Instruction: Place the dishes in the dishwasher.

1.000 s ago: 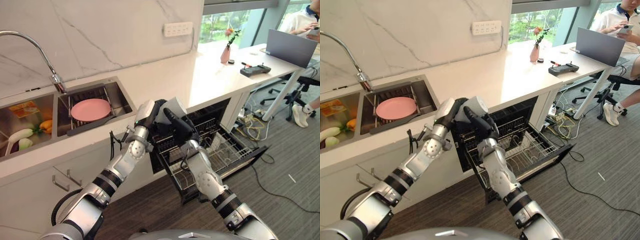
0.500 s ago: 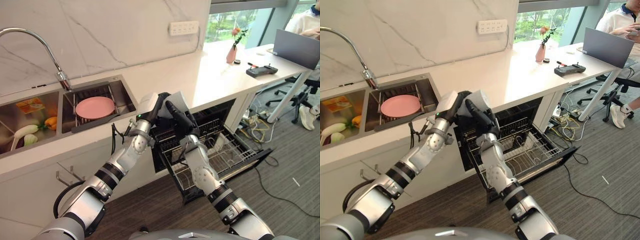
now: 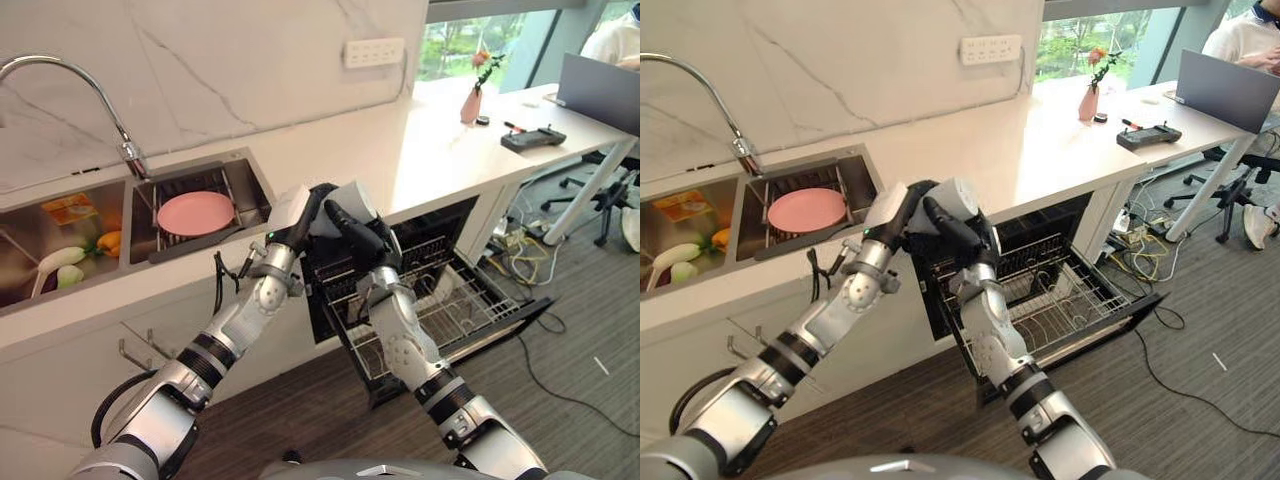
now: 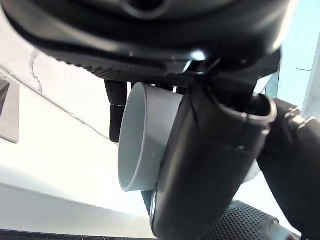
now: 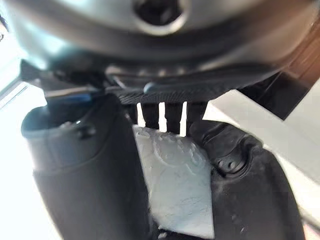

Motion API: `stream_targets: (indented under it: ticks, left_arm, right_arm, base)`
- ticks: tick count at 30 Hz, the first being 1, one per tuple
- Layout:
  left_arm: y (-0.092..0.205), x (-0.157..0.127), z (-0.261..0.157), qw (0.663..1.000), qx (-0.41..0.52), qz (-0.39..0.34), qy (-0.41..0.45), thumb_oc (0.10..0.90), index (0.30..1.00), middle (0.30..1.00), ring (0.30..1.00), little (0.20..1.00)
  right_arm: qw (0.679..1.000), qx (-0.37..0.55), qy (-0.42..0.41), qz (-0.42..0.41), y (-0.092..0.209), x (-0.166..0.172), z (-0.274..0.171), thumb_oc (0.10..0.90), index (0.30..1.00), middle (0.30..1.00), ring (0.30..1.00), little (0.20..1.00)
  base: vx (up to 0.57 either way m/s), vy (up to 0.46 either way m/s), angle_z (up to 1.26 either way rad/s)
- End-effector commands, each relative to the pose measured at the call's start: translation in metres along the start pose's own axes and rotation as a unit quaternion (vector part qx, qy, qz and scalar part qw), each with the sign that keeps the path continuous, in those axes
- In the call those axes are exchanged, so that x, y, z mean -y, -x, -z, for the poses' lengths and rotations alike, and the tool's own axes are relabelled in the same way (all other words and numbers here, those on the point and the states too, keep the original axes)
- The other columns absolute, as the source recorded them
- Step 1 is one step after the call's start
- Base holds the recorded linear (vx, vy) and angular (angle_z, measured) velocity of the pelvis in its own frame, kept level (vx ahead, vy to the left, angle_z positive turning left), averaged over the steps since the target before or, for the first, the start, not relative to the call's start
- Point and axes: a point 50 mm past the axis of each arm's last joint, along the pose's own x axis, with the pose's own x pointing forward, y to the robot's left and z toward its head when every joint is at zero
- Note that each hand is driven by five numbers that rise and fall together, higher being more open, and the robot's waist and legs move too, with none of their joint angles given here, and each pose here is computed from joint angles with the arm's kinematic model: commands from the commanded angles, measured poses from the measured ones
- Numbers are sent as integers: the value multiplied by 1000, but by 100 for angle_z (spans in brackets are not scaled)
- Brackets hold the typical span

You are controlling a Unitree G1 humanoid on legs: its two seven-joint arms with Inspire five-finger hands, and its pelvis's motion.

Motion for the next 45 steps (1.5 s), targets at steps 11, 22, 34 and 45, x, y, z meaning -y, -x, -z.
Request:
stream_targets:
  ticks: [11, 22, 34, 45]
  left_arm:
    - [81, -10, 41, 990, -63, 57, 114, 800, 900, 900, 900, 900]
    - [135, 1, 62, 887, -174, 102, 416, 800, 900, 900, 900, 900]
    - [332, 49, 165, 749, -585, 269, 157, 800, 900, 900, 900, 900]
    - [372, 71, 163, 656, -702, 223, 163, 800, 900, 900, 900, 900]
  right_arm:
    - [904, 415, -55, -90, 32, -27, -179, 400, 300, 300, 300, 300]
    - [956, 254, 107, -104, 12, 18, -134, 400, 300, 300, 300, 300]
    - [904, 2, 428, -8, 15, 140, -99, 400, 300, 300, 300, 300]
    - [875, -100, 443, 167, -12, 189, -87, 400, 300, 300, 300, 300]
  base:
    - [10, 2, 3]
    - [9, 1, 0]
    - [-33, 3, 10]
    - [-5, 8, 23]
